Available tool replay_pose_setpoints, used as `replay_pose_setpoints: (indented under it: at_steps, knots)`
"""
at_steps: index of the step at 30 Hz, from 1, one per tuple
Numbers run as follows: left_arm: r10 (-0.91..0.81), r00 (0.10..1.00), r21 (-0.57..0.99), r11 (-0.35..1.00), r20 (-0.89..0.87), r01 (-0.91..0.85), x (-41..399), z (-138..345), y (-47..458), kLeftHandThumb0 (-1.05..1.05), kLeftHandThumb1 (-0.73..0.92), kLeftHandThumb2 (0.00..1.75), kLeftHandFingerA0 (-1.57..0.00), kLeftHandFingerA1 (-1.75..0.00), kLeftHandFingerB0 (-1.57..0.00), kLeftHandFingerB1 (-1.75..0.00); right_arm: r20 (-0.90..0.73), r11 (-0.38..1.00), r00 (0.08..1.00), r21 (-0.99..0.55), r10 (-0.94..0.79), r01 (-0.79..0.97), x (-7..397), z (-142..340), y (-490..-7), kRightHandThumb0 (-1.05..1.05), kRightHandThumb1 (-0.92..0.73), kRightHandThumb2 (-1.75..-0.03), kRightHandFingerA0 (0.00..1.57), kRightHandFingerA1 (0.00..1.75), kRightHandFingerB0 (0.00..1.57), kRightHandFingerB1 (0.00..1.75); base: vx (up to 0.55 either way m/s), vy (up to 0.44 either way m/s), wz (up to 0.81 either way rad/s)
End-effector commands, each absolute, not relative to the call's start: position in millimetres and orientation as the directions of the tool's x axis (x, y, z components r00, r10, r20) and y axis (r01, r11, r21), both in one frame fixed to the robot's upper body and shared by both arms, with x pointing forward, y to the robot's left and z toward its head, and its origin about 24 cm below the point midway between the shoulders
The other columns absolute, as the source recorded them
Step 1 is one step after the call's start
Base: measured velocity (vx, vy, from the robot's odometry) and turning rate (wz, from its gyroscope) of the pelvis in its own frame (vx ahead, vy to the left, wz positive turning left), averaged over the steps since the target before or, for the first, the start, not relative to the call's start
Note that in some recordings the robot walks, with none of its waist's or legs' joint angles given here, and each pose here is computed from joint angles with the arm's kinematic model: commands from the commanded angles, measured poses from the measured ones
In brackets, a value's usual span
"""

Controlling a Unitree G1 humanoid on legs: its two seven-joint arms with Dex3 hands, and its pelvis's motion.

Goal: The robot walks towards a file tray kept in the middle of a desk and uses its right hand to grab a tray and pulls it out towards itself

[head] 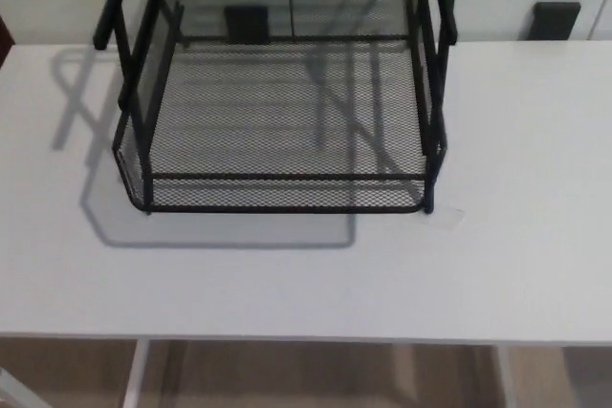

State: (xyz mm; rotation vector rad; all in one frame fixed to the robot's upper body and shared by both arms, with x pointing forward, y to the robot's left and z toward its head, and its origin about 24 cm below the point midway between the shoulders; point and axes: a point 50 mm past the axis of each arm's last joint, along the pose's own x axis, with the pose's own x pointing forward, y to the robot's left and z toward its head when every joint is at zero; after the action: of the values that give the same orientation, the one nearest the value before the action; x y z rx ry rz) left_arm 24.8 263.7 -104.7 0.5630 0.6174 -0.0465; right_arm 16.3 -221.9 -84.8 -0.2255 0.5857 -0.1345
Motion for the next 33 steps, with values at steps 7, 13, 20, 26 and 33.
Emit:
replay_pose_setpoints:
  at_steps: [7, 13, 20, 26, 33]
  knots:
    - [0.113, 0.835, 0.493, 0.846, -0.538, 0.203, 30, -97, 275, -0.35, 0.46, 0.69, -0.69, -0.57, -0.5, -0.51, -0.535, 0.971, 0.821, -0.222, -0.2, 0.092, 14, -85, -216, -0.31, -0.81, -0.63, 0.63, 0.84, 0.46, 0.53, 0.04, 0.096, 0.01]
    - [0.105, 0.841, 0.5, 0.84, -0.53, 0.21, 33, -94, 278, -0.37, 0.46, 0.71, -0.68, -0.57, -0.5, -0.51, -0.531, 0.969, 0.823, -0.232, -0.199, 0.085, 16, -83, -214, -0.32, -0.81, -0.63, 0.63, 0.87, 0.47, 0.54, 0.03, -0.096, 0.05]
    - [0.105, 0.831, 0.479, 0.853, -0.546, 0.207, 27, -90, 281, -0.39, 0.46, 0.71, -0.67, -0.56, -0.49, -0.5, -0.513, 0.975, 0.841, -0.207, -0.175, 0.076, 5, -79, -207, -0.37, -0.81, -0.62, 0.57, 0.74, 0.41, 0.5, 0.01, -0.012, 0.0]
    - [0.109, 0.798, 0.434, 0.878, -0.592, 0.202, 26, -84, 288, -0.32, 0.56, 0.57, -0.65, -0.44, -0.49, -0.39, -0.279, 0.985, 0.949, -0.132, -0.148, 0.115, -32, -20, -182, -0.52, -0.81, -0.64, 0.48, 0.59, 0.34, 0.46, 0.0, 0.0, 0.0]
    - [0.111, 0.793, 0.426, 0.883, -0.598, 0.198, 31, -84, 294, -0.41, 0.47, 0.72, -0.57, -0.52, -0.44, -0.48, 0.193, 0.939, 0.937, -0.133, -0.29, 0.318, -35, 66, -204, -0.47, -0.83, -0.64, 0.6, 0.59, 0.41, 0.44, 0.0, 0.0, 0.0]
